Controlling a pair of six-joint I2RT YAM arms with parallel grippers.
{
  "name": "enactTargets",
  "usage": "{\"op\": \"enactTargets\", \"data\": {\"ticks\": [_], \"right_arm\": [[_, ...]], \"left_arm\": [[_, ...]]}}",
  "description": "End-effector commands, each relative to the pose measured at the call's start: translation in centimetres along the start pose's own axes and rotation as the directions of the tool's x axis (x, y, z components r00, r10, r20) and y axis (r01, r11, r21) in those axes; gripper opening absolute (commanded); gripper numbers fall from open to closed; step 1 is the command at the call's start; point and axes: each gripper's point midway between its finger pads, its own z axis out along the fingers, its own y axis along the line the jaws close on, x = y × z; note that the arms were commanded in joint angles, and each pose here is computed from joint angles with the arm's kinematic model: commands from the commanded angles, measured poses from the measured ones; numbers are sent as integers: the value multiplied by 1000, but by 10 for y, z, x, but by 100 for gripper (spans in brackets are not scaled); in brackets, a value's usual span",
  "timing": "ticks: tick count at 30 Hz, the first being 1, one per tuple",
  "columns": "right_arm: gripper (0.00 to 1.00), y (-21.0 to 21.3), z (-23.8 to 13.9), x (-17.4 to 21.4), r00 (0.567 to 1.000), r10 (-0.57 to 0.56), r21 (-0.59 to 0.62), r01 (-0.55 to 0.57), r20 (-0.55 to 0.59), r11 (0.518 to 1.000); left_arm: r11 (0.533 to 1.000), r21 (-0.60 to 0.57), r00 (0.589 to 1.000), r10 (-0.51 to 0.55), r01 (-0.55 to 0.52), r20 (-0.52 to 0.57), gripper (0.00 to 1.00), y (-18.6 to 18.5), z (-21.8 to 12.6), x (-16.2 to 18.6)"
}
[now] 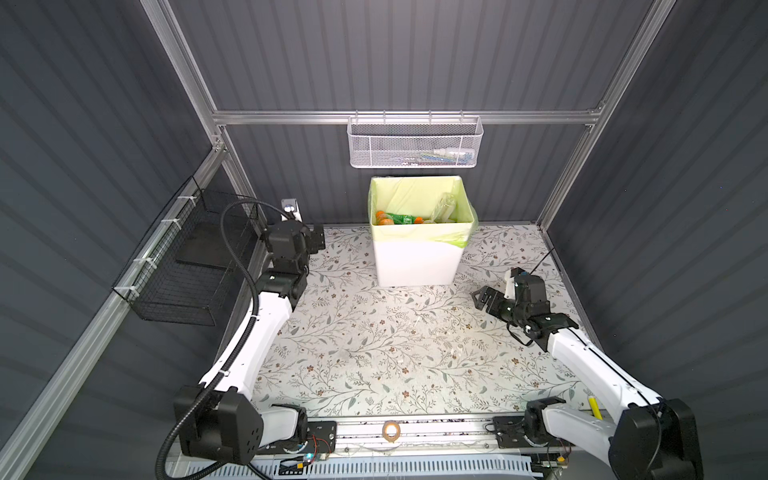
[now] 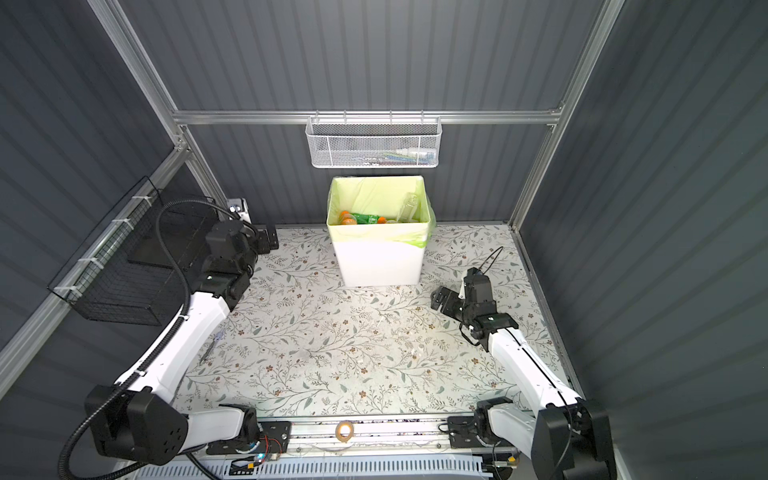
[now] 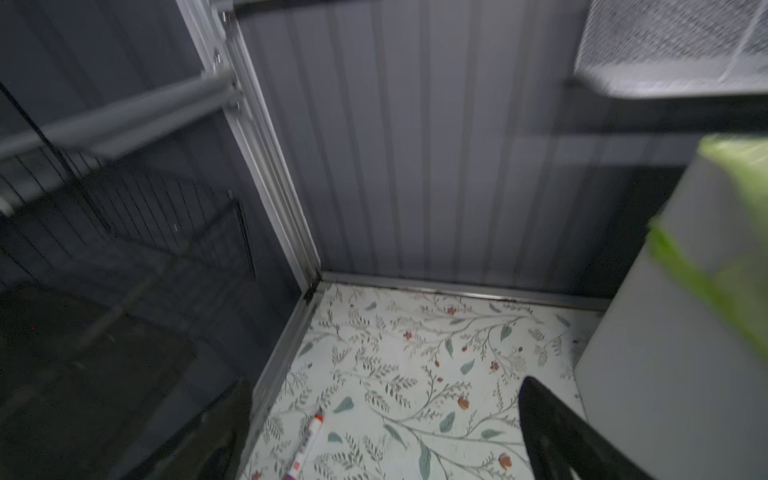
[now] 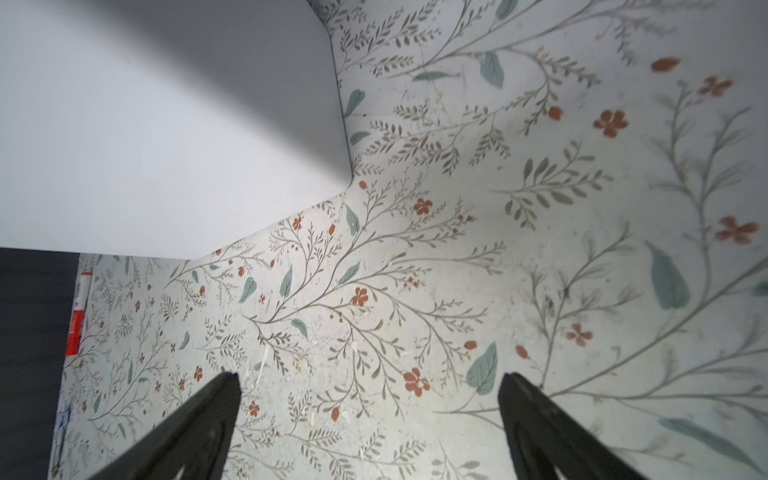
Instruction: Throw the plastic bottles in the bin
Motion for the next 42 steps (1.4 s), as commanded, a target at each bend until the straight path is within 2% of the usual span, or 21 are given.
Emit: {"op": "enactTargets", "data": {"ticks": [1,4,7,11,17,21,23,24,26,28,30,31,33,35,37,40,42], "right_arm": [[99,-13,-8,-43,984,-65,99,49,165,994],[99,-40,-14,-63,960,-83,214,25,267,977],[99,-73,-19,-74,928,-108,319,-12,355,948],[99,-111,-27,-79,897,-127,417,-68,423,907],[99,-140,-26,-82,841,-241,505,-43,484,862],[99,-144,-14,-81,842,-259,499,-14,474,867],[99,-141,-16,-90,797,-287,488,-11,532,873],[99,-140,-14,-90,788,-276,467,-16,551,884],[99,-133,-3,-90,786,-295,428,44,543,903],[99,-118,8,-85,803,-322,373,135,501,918],[99,-110,11,-82,779,-346,335,186,523,924],[99,-107,17,-74,783,-355,310,217,511,926],[99,-105,16,-74,748,-364,298,229,555,927],[99,-109,17,-71,781,-355,309,217,514,926],[99,-108,17,-75,761,-360,312,216,539,925],[99,-109,18,-73,774,-358,315,215,522,925],[99,-108,17,-75,763,-360,314,215,537,925]], "left_arm": [[998,-55,980,-44,34,-194,100,-5,35,102],[986,-169,969,-51,9,-241,100,10,46,143],[976,-216,977,-56,11,-204,100,19,45,161],[976,-216,986,-20,-16,-163,100,23,38,171],[990,-120,994,62,-73,-93,100,13,34,182],[993,-76,989,80,-90,-122,100,5,40,201],[995,-61,992,77,-83,-95,100,3,39,209],[995,-65,994,70,-76,-84,99,5,38,214],[996,-72,997,49,-53,-52,99,8,36,222],[997,-69,999,43,-43,-12,100,9,34,221],[997,-59,998,41,-44,-44,100,8,34,225],[998,-53,998,42,-44,-48,100,7,35,226],[998,-52,999,36,-38,-41,100,8,38,224],[997,-71,997,28,-34,-78,100,12,42,227],[997,-72,996,21,-27,-82,100,13,44,227],[997,-72,996,22,-28,-85,100,13,44,228],[997,-73,996,21,-27,-82,100,14,43,227]]}}
